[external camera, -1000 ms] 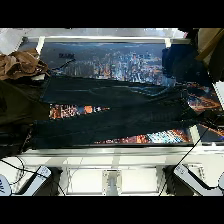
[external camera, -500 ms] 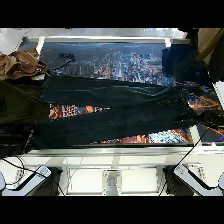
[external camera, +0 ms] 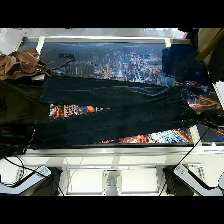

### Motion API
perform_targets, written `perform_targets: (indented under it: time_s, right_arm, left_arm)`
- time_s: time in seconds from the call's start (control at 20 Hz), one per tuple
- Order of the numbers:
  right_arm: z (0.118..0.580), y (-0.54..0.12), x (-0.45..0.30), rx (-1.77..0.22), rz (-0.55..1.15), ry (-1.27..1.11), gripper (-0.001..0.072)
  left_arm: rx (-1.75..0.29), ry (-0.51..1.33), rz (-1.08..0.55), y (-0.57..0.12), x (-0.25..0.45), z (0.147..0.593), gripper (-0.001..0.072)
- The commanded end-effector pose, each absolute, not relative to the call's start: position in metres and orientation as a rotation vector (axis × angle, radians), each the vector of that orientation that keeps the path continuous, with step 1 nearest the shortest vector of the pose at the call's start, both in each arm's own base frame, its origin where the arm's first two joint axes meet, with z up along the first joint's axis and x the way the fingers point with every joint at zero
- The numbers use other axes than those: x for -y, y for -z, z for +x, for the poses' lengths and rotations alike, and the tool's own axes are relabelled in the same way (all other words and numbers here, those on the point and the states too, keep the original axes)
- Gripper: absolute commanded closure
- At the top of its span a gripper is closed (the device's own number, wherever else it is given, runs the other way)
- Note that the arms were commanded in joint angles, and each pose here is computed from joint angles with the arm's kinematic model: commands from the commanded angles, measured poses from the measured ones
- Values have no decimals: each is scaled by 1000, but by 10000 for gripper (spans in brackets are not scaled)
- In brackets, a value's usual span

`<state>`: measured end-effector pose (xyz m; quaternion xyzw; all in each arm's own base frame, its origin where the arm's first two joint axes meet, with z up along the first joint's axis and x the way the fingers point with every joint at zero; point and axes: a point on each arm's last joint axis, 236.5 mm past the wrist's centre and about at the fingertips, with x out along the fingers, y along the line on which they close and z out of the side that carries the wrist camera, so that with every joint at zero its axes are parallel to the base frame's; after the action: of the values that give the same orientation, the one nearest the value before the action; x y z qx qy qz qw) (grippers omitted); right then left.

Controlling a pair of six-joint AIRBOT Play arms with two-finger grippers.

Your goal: Fold the clothes and pants, and hang the long-sleeved shirts on hangers.

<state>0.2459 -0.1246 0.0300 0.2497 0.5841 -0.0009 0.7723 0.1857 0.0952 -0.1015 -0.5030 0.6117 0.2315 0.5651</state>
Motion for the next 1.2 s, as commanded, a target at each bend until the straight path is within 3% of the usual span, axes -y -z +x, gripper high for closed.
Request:
perform_targets:
  time_s: [0.0,0.25,0.35,0.45,0.65,1.0,1.15]
  right_arm:
    - [245,-34,123,-1259,532,-2,224]
    - [234,-51,146,-1149,501,119,223]
    - [221,-32,142,-1162,641,153,219]
    - [214,-2,120,-1198,783,111,136]
    - [221,49,99,-1170,946,98,136]
    - [250,75,118,-1068,1057,156,138]
    - [257,81,120,-1066,1041,171,176]
  left_arm:
    - [-1432,-493,-1119,98,-100,190,695]
    - [-1264,-485,-992,49,-138,224,695]
    - [-1184,-494,-943,27,-150,235,695]
    - [-1118,-492,-896,10,-155,242,695]
    - [-1109,-442,-841,2,-143,253,695]
    - [-1097,-382,-770,0,-127,274,695]
    - [-1096,-388,-760,2,-129,275,695]
